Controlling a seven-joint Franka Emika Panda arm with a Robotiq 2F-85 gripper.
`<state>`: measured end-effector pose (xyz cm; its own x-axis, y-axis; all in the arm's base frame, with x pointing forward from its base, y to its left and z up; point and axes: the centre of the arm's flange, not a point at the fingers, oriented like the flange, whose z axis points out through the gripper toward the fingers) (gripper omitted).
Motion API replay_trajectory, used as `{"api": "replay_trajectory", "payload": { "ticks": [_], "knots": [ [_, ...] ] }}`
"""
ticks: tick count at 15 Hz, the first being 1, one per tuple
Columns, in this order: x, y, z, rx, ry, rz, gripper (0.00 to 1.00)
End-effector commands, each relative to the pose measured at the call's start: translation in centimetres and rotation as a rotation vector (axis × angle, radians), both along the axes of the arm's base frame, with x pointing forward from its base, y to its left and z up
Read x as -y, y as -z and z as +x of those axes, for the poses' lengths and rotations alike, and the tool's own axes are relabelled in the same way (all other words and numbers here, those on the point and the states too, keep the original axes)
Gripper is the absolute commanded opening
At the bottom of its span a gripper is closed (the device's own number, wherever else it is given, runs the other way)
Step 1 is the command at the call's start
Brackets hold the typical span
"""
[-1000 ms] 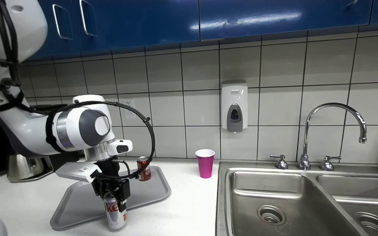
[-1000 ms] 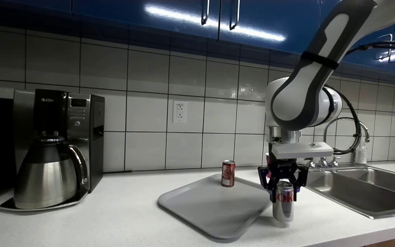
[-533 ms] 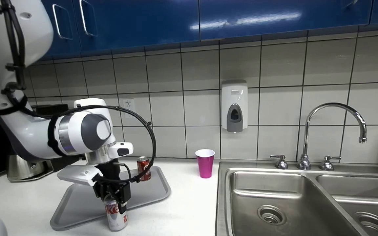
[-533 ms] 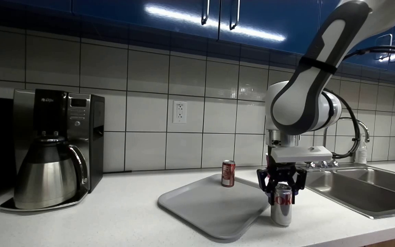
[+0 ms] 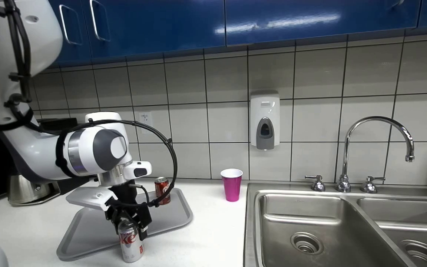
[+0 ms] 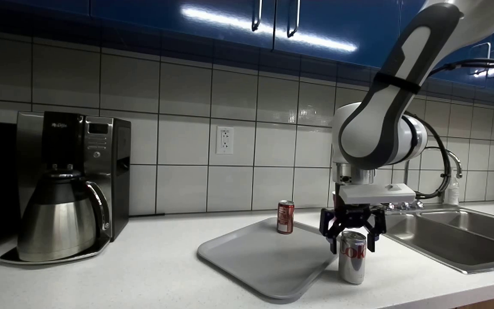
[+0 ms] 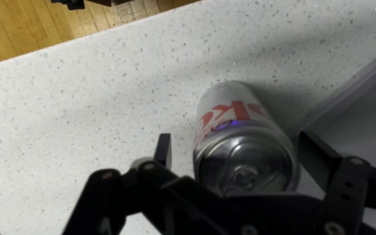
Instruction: Pick up the silver coke can and put it on the kitchen counter, pick up the brown dr pepper can and put it on the kitchen counter
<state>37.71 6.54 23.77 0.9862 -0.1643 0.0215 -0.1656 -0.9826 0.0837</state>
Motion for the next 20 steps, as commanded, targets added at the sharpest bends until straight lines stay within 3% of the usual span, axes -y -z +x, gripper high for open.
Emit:
{"api": "replay_trajectory", "payload": {
  "ticks": [1,7,13,18,19,20],
  "knots": [
    [0.8,-2.7,-1.2,0.052,0.006,-0.012,1.00],
    [1.1,-5.7,-0.2,0.125,-0.003,-0.020,1.00],
    [2.1,-6.8,3.0,0.104,0.023,-0.035,1.00],
    [3.3,-8.5,7.0,0.090,-0.027,-0.029,1.00],
    [2.5,-7.7,4.6,0.119,0.012,-0.016,1.00],
    [2.6,-7.9,5.0,0.121,0.011,-0.015,1.00]
  ]
}}
